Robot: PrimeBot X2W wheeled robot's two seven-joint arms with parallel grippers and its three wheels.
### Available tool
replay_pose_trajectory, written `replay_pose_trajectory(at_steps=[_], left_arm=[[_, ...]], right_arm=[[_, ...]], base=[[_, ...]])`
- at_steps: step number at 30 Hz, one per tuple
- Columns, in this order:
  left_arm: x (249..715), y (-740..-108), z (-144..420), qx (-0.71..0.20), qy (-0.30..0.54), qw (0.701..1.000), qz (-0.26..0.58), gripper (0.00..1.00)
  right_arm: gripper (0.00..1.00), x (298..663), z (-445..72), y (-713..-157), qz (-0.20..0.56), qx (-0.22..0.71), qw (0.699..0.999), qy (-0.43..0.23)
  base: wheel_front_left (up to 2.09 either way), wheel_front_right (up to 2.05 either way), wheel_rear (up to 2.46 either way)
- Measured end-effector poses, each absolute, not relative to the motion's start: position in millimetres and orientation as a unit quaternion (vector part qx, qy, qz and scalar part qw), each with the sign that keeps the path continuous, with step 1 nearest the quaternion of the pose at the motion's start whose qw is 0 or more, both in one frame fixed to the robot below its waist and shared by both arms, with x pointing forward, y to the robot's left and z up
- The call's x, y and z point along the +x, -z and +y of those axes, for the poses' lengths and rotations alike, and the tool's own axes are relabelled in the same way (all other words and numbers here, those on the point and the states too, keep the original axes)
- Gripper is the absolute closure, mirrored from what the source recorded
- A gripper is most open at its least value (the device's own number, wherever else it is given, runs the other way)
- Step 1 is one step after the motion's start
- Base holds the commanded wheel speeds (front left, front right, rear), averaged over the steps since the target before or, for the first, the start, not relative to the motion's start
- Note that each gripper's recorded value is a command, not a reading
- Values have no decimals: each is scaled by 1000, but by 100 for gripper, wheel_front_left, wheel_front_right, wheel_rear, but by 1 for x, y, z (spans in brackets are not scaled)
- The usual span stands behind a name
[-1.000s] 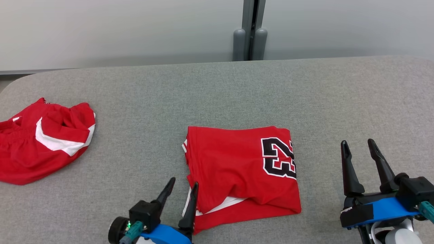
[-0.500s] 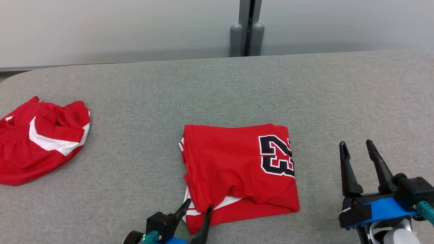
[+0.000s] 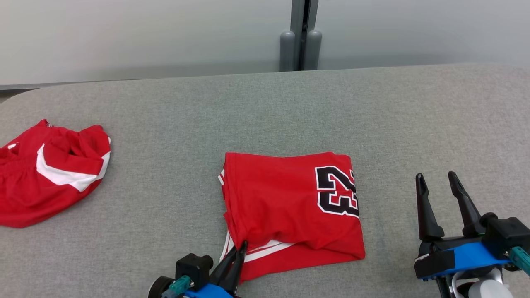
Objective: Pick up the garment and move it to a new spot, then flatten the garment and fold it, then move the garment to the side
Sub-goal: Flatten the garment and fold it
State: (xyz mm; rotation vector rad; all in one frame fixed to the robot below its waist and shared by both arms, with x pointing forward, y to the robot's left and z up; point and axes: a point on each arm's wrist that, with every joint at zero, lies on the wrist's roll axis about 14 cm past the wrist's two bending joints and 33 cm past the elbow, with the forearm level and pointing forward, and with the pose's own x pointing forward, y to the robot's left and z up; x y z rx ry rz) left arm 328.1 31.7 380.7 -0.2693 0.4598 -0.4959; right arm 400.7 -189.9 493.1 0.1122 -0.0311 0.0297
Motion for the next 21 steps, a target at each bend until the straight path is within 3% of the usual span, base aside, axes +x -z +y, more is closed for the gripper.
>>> replay_pose_trajectory(at_steps=[14,16,17,21], left_arm=[[317,-384,53,-132,217,938,236,100],[319,-388,51,-137,214,940,229,15],[321,-391,52,-138,210,942,221,0],[338,-411,63,-136,185,960,161,0]], right_arm=[[0,400,-189,-481,1,60,998,-14],[0,400,-189,-479,4,60,998,-14],[0,399,-189,-478,4,61,998,-14],[0,399,-188,-480,1,60,998,-16]], base=[[0,0,0],[0,0,0],[0,0,0],[0,0,0]])
